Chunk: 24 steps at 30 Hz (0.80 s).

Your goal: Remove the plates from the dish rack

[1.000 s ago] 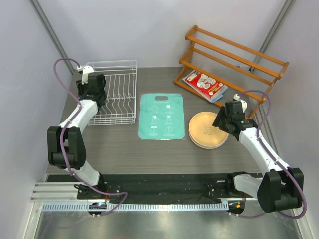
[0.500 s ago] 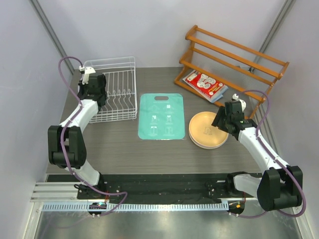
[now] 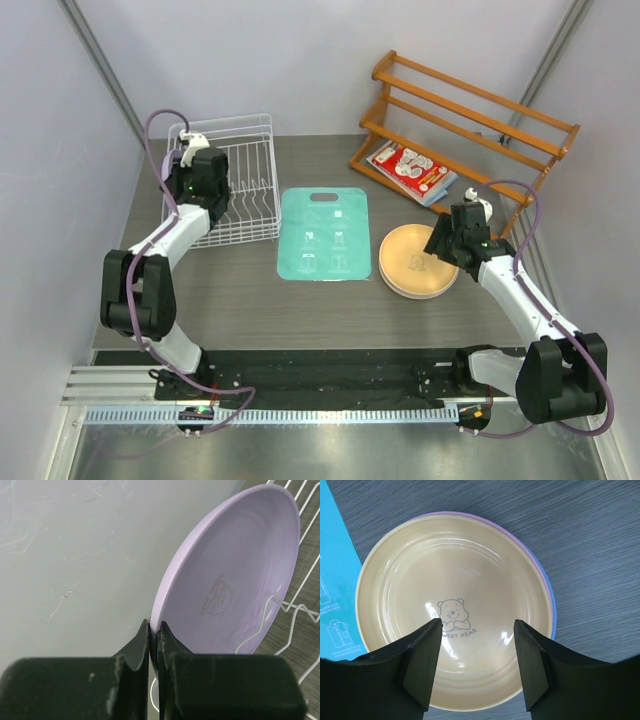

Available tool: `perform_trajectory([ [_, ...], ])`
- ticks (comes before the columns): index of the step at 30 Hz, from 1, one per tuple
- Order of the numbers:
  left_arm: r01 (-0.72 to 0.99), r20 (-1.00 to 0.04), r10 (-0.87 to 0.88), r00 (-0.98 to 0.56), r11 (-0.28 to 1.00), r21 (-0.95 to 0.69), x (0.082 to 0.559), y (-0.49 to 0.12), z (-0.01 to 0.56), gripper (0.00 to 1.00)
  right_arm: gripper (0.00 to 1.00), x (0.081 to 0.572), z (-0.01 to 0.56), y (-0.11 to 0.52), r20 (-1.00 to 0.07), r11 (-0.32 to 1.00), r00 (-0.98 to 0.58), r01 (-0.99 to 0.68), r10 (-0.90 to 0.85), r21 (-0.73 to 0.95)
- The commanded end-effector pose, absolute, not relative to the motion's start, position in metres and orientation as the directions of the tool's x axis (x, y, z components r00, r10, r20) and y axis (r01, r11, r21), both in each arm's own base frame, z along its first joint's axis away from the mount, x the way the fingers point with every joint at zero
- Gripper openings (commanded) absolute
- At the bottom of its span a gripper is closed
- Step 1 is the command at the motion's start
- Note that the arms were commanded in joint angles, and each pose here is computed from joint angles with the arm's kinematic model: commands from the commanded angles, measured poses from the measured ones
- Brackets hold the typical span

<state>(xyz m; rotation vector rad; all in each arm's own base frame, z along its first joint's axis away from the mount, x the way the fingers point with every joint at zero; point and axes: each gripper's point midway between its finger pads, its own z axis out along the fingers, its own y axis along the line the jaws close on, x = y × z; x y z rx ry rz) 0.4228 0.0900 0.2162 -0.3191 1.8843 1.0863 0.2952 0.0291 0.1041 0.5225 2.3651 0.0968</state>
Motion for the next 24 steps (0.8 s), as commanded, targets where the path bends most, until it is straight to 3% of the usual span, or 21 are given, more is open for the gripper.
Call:
perform_trajectory([
  [1,-0.723,-0.906,0.178,-0.385,0.552,0.416,0.423,0.085,0.264,0.00,0.65,0.303,0.111,0.032,-0.649,0.919,-0.653,0.321,0.390,0.230],
  [10,-0.722,-0.875,0.218,-0.431,0.498,0.480,0.418,0.072,0.269,0.00,0.65,0.301,0.113,0.034,-0.649,0.917,-0.650,0.312,0.396,0.247],
  [24,-0.770,-0.912,0.213,-0.351,0.488,0.411,0.388,0.067,0.317,0.00,0.65,0.298,0.121,0.038,-0.660,0.913,-0.631,0.299,0.408,0.279],
])
